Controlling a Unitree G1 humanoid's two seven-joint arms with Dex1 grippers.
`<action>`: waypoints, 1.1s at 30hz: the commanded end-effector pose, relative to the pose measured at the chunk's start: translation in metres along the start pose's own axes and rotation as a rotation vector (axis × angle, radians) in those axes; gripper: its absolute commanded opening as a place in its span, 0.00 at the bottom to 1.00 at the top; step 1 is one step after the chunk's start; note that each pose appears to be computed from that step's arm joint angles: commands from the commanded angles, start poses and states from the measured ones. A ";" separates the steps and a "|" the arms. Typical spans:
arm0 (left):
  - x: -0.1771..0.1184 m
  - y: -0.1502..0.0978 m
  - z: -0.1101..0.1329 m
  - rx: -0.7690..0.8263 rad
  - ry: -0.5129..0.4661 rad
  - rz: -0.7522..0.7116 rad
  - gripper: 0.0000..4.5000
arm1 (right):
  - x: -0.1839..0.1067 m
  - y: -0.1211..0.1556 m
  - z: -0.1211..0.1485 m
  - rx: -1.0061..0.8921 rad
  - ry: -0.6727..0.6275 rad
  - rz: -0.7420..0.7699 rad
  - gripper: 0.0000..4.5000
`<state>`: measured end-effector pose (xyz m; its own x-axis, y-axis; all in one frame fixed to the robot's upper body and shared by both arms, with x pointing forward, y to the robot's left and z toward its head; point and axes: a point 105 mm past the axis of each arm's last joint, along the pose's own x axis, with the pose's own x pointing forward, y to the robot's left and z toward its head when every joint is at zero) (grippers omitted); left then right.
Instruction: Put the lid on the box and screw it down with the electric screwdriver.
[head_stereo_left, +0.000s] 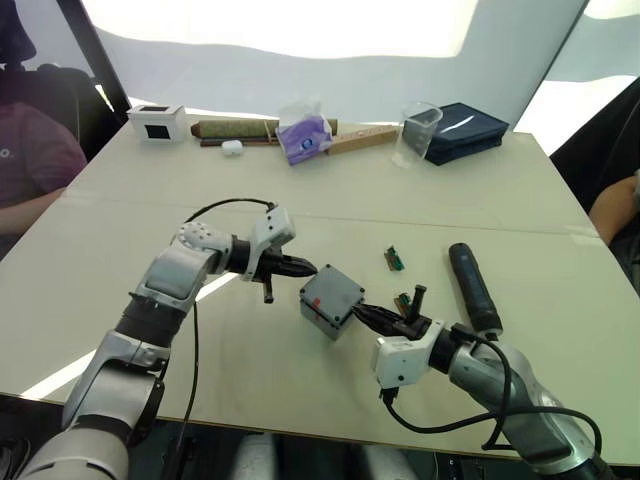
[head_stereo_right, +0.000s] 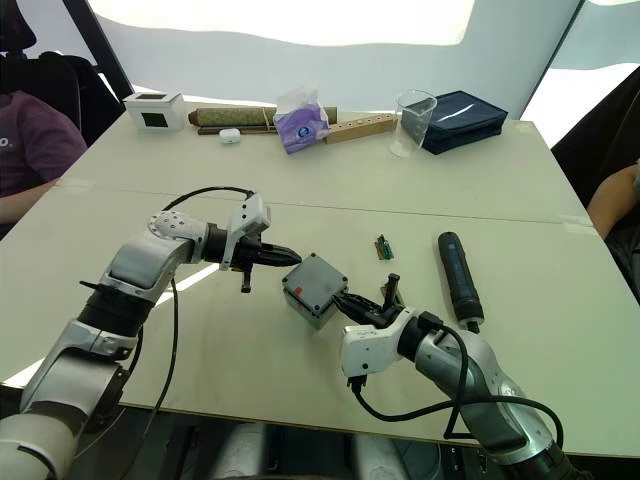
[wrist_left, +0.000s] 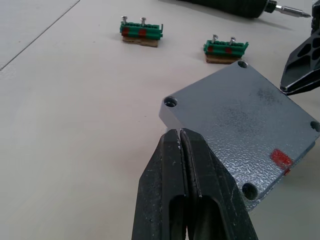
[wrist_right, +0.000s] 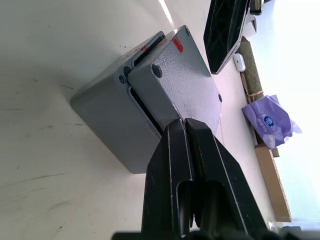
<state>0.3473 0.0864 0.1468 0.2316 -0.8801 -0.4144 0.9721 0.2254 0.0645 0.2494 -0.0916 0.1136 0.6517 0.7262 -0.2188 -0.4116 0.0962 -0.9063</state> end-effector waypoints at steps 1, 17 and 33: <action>-0.009 0.009 0.011 0.050 -0.020 0.045 0.00 | 0.000 -0.006 0.005 -0.009 -0.020 -0.026 0.01; 0.003 -0.010 0.006 0.048 -0.004 -0.030 0.00 | 0.002 -0.004 0.005 -0.004 -0.023 -0.022 0.01; 0.005 -0.015 0.004 0.039 0.000 -0.061 0.00 | 0.003 -0.005 0.005 -0.005 -0.024 -0.029 0.01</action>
<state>0.3386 0.0813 0.1440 0.1956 -0.8841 -0.4244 0.9804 0.1863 0.0637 0.2506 -0.0921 0.1101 0.6531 0.7226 -0.2265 -0.4217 0.0986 -0.9014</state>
